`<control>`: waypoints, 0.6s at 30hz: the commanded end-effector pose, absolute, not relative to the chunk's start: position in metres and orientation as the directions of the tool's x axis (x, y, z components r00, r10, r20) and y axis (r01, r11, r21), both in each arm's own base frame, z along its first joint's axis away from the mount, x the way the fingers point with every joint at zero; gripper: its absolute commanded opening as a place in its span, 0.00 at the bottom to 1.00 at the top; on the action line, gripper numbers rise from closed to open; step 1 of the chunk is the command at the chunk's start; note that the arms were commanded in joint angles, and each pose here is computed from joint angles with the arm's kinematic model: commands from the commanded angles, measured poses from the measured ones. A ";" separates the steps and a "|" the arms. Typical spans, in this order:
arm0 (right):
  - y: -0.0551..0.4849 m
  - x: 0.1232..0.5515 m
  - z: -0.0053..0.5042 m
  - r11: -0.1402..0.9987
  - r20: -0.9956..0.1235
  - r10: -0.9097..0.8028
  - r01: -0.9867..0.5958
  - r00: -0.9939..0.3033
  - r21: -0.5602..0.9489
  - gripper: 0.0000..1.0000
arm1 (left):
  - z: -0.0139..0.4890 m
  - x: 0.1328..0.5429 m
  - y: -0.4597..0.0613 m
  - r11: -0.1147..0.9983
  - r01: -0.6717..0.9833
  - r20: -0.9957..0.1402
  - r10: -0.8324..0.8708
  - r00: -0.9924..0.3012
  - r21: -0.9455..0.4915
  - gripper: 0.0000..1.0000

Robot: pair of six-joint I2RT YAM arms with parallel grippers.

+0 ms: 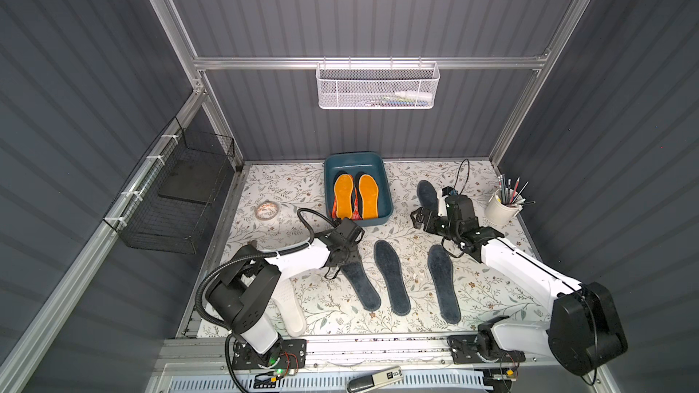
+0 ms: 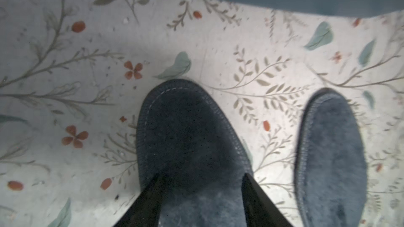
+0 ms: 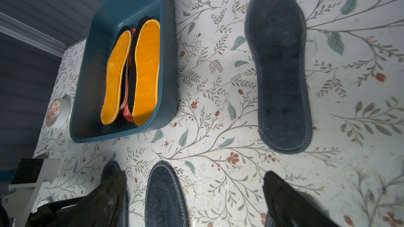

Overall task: Put the insoles into the storage box
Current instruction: Move the insole to the center of the board.

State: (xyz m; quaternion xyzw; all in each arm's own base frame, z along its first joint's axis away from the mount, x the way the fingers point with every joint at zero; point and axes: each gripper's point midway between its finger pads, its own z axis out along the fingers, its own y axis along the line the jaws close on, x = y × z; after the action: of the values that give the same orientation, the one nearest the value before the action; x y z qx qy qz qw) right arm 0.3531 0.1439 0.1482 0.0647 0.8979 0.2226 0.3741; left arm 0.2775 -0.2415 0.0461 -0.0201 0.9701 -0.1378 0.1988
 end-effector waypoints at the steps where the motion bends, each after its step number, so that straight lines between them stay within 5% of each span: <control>1: 0.156 0.342 0.146 0.867 -0.613 0.257 -0.102 -0.747 0.488 0.96 | 0.087 0.284 -0.265 0.910 0.149 -0.474 -0.058 -0.879 -0.387 0.65; 13: 0.250 0.301 0.129 0.832 -0.555 0.070 -0.259 -0.829 0.491 0.71 | 0.144 0.287 -0.188 0.949 0.039 -0.695 -0.202 -0.690 -0.314 0.93; 18: 0.293 0.288 0.113 0.821 -0.505 -0.030 -0.309 -0.863 0.480 0.69 | 0.163 0.282 -0.143 0.955 -0.087 -0.767 -0.281 -0.577 -0.285 0.99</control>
State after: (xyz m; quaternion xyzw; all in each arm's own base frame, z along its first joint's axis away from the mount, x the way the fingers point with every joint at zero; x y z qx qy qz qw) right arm 0.2889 0.2756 0.1099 -0.0830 0.9201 0.2847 0.2558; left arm 0.2813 -0.1776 0.1591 -0.0631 0.8935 -0.1646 0.4130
